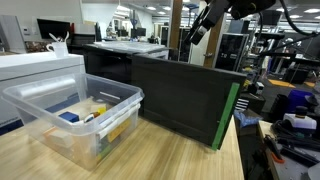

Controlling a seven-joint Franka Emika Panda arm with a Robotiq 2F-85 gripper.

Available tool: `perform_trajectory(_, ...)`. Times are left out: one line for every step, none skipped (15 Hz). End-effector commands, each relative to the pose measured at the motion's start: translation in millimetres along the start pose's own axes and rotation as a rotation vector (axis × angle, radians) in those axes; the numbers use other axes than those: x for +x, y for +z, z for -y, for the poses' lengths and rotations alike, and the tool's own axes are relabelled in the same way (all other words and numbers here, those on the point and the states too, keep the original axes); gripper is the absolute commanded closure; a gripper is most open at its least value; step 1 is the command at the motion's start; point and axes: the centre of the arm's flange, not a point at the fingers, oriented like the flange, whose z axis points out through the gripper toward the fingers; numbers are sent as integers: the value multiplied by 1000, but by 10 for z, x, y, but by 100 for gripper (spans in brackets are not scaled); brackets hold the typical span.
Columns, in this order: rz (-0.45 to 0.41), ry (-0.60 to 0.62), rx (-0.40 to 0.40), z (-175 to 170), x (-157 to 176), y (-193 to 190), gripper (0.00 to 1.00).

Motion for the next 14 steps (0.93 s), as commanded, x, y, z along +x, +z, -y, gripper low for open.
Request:
perform_trajectory(58,-141,-8,247,-136,33,0)
perform_trajectory(72,-170,-12,299,-144,50,0)
perform_trajectory(95,-207,-7,384,-150,63,0)
perform_trajectory(105,-230,-7,433,-157,83,0)
perform_trajectory(121,-256,-7,484,-164,99,0)
perform_trajectory(158,-254,21,517,-167,109,0)
perform_trajectory(177,-263,30,554,-182,127,0)
perform_trajectory(214,-266,53,577,-191,153,0)
perform_trajectory(235,-266,58,590,-202,189,0)
perform_trajectory(257,-264,68,586,-207,238,0)
perform_trajectory(265,-273,61,575,-199,287,0)
perform_trajectory(269,-284,58,572,-191,321,0)
perform_trajectory(268,-301,50,570,-181,361,0)
perform_trajectory(275,-314,46,568,-180,396,0)
